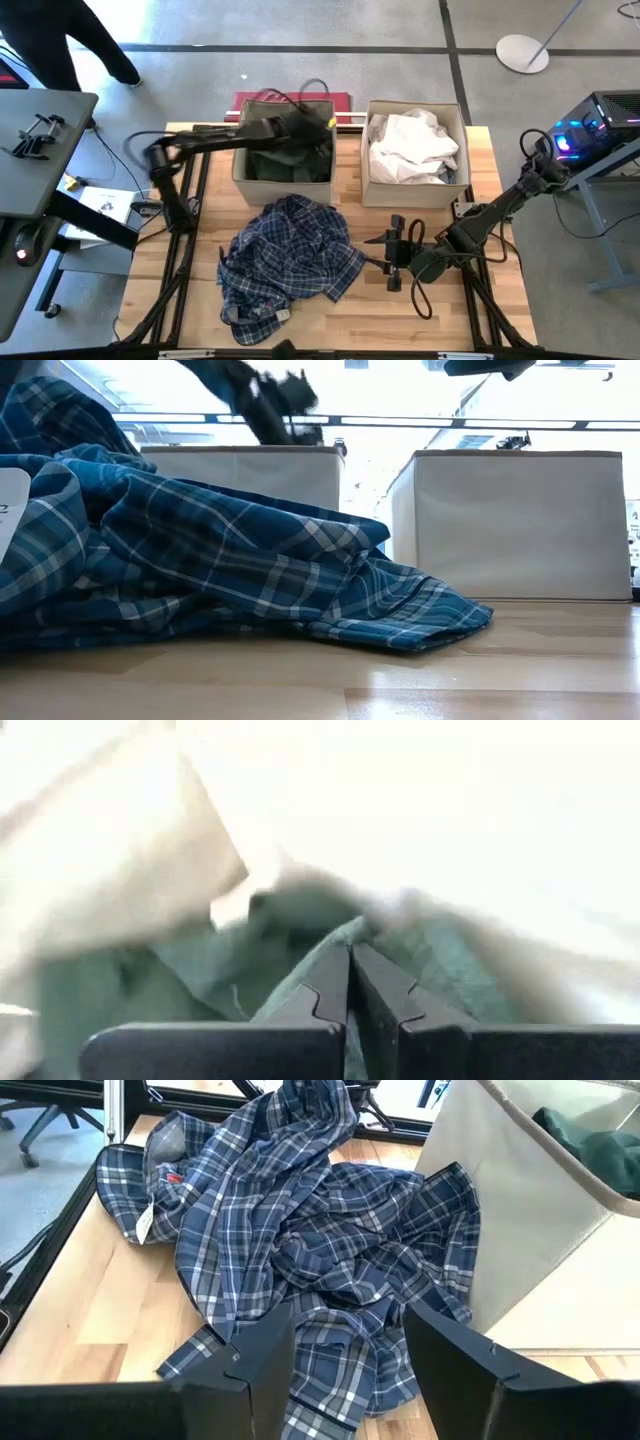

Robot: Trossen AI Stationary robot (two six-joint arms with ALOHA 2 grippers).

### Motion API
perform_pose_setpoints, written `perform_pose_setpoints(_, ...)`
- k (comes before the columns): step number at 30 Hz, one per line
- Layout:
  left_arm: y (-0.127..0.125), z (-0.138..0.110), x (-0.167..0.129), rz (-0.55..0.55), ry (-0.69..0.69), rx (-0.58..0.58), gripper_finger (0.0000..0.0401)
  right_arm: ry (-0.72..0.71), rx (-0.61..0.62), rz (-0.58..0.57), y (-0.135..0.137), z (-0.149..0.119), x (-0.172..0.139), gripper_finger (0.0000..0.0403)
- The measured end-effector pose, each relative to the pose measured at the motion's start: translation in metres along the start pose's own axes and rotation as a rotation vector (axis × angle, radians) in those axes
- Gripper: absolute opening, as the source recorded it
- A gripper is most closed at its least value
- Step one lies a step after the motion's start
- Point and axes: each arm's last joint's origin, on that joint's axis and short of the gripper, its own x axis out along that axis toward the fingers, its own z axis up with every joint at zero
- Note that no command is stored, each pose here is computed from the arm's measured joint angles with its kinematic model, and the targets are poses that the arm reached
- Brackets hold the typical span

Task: Sort clothes
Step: Put the green towel into the left brown bin, then put the blue patterned shirt into the left brown bin

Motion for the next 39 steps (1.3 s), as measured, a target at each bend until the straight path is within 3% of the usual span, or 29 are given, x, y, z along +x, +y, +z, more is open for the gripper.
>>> perform_pose_setpoints(6,-0.002,0.025,-0.095,-0.116,-0.211,-0.067,0.0017,-0.002,-0.008,-0.014,0.0,0.0,0.0,0.0179)
perform_pose_setpoints(10,-0.009,0.025,-0.158,-0.25,-0.299,-0.075,0.0043,-0.002,0.03,-0.015,0.0,0.0,0.0,0.0179)
perform_pose_setpoints(16,-0.041,-0.006,-0.216,-0.431,-0.209,0.025,0.0059,-0.033,0.07,-0.006,0.0,0.003,0.0,0.0179)
perform_pose_setpoints(23,-0.12,-0.064,-0.264,-0.628,-0.065,0.285,0.0059,-0.064,0.042,0.001,0.001,0.007,0.0,0.0179)
perform_pose_setpoints(25,-0.14,-0.086,-0.274,-0.601,-0.019,0.364,0.0055,-0.065,0.028,0.001,0.001,0.007,0.0,0.0179)
perform_pose_setpoints(28,-0.161,-0.119,-0.281,-0.46,0.029,0.439,0.0044,-0.067,0.016,0.002,0.001,0.008,0.0,0.0179)
perform_pose_setpoints(32,-0.171,-0.152,-0.27,-0.187,-0.012,0.339,0.0036,-0.078,0.002,0.003,0.002,0.009,0.0,0.0179)
perform_pose_setpoints(35,-0.173,-0.168,-0.251,-0.155,0.03,0.213,0.0046,-0.085,0.008,0.005,0.002,0.01,0.0,0.0179)
perform_pose_setpoints(39,-0.181,-0.191,-0.229,-0.191,0.017,0.136,0.0084,-0.092,0.016,0.018,0.002,0.011,-0.001,0.0179)
